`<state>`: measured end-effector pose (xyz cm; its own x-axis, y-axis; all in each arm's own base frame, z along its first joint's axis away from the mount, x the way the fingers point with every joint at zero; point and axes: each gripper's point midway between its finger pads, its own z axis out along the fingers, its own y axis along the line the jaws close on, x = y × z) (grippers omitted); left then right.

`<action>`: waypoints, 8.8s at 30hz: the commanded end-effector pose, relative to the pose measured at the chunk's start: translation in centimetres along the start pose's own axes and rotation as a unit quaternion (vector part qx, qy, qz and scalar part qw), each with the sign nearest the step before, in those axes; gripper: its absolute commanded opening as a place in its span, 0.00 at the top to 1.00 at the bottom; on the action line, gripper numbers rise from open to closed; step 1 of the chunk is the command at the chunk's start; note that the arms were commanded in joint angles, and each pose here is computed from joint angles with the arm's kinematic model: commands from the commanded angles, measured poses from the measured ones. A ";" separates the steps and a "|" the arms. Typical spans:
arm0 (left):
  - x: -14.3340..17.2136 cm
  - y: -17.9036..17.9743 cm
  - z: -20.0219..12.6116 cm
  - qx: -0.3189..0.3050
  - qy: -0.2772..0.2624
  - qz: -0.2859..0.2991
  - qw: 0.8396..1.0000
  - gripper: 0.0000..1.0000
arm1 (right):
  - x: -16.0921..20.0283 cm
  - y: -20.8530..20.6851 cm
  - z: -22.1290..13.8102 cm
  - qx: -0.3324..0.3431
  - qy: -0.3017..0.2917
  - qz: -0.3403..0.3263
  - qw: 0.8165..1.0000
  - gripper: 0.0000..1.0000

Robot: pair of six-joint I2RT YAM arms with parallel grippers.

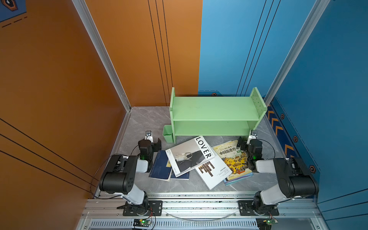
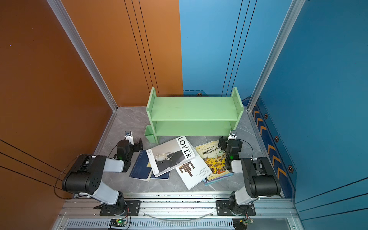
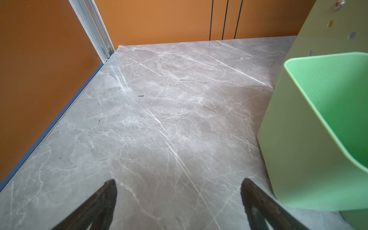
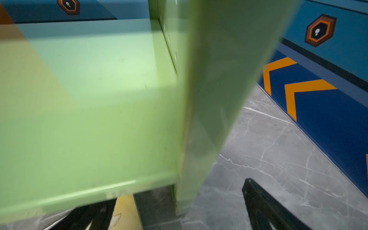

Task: Stacking books/files
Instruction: Pick up the books, then place the book at the bookshelf.

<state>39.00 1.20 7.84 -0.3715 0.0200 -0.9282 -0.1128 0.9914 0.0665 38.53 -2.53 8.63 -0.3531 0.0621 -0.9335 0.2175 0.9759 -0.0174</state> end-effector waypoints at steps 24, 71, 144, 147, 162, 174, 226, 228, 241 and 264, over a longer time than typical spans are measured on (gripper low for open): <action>-1.3 0.0 0.2 0.005 -0.013 0.000 1.000 0.02 | -0.8 -0.2 0.1 0.010 -0.013 -0.002 1.000 0.00; -6.0 -16.6 -22.2 0.238 0.169 -0.314 0.904 0.02 | -7.9 21.1 -22.9 -0.322 0.149 0.174 0.919 0.00; -2.7 -14.8 -18.5 0.366 0.297 -0.423 0.774 0.45 | 2.6 31.3 -13.2 -0.390 0.350 0.121 0.843 0.04; -3.0 -14.9 -18.6 0.367 0.301 -0.428 0.769 0.49 | 2.5 31.1 -13.4 -0.392 0.349 0.120 0.842 0.03; -6.3 -15.6 -21.2 0.394 0.342 -0.392 0.758 0.73 | -2.9 29.1 -13.5 -0.407 0.304 0.166 0.845 0.00; -12.4 -17.5 -24.8 0.479 0.340 -0.358 0.726 0.79 | -8.6 23.6 -14.0 -0.373 0.243 0.192 0.875 0.00; -24.3 -18.1 -31.3 0.600 0.250 -0.293 0.701 0.84 | -18.3 17.2 -15.8 -0.363 0.136 0.266 0.883 0.00; -24.5 -18.2 -31.5 0.603 0.248 -0.291 0.700 0.84 | -18.5 17.1 -16.0 -0.364 0.133 0.268 0.882 0.00; -26.6 -18.2 -32.7 0.626 0.225 -0.289 0.688 0.84 | -20.8 16.1 -17.1 -0.378 0.103 0.280 0.877 0.00; -29.7 -18.8 -34.1 0.659 0.181 -0.270 0.678 0.84 | -22.8 14.7 -18.2 -0.391 0.074 0.301 0.867 0.00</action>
<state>22.16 -22.26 43.55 -0.8778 -0.2090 -0.4310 0.4050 0.1566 -0.9008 33.93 14.36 35.42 -0.5168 0.5767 -0.6328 -0.2454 0.6083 0.7548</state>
